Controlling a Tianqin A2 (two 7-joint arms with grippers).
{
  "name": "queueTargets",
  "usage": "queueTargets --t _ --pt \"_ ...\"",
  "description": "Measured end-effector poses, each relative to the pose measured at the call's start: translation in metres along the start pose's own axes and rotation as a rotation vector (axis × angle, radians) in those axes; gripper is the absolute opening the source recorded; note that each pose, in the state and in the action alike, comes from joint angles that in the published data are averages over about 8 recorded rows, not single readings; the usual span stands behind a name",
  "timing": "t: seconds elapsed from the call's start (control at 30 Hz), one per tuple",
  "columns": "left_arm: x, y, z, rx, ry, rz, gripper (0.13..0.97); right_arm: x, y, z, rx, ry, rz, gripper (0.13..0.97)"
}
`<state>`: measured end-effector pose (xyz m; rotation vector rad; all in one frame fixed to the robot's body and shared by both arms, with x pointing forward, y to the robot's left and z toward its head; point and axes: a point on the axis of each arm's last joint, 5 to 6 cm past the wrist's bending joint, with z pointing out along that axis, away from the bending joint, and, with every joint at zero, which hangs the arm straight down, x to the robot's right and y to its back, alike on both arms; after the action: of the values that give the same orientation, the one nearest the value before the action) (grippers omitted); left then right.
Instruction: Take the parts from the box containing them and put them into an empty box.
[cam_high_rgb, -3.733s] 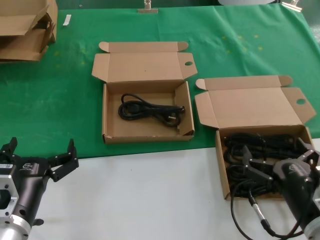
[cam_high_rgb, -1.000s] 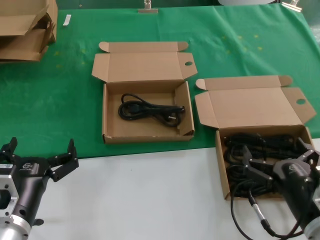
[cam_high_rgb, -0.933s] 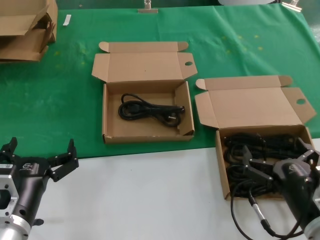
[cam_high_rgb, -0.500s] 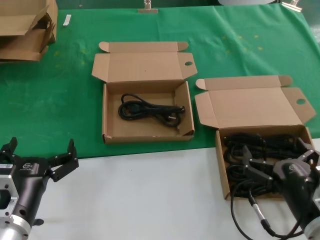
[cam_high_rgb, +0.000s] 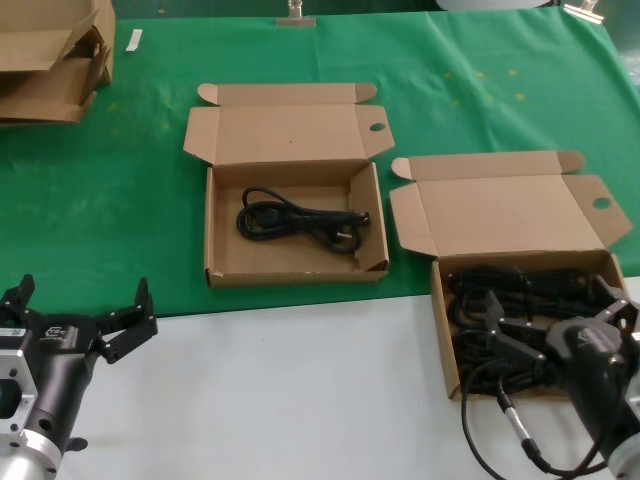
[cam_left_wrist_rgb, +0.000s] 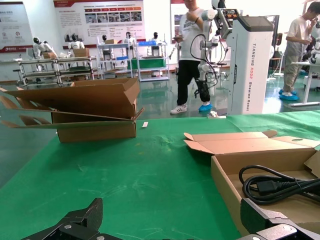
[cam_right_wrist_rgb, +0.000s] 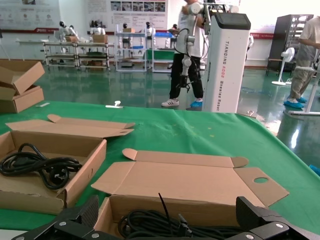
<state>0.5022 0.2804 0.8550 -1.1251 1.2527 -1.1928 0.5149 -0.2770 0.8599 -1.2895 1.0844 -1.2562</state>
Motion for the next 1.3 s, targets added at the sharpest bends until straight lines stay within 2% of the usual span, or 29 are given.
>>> queueTargets --t 1.3 --pt "0.0000 0.0000 0.0000 0.000 0.000 0.000 0.966 0.0000 0.0000 0.0000 0.000 0.000 0.000 0.966"
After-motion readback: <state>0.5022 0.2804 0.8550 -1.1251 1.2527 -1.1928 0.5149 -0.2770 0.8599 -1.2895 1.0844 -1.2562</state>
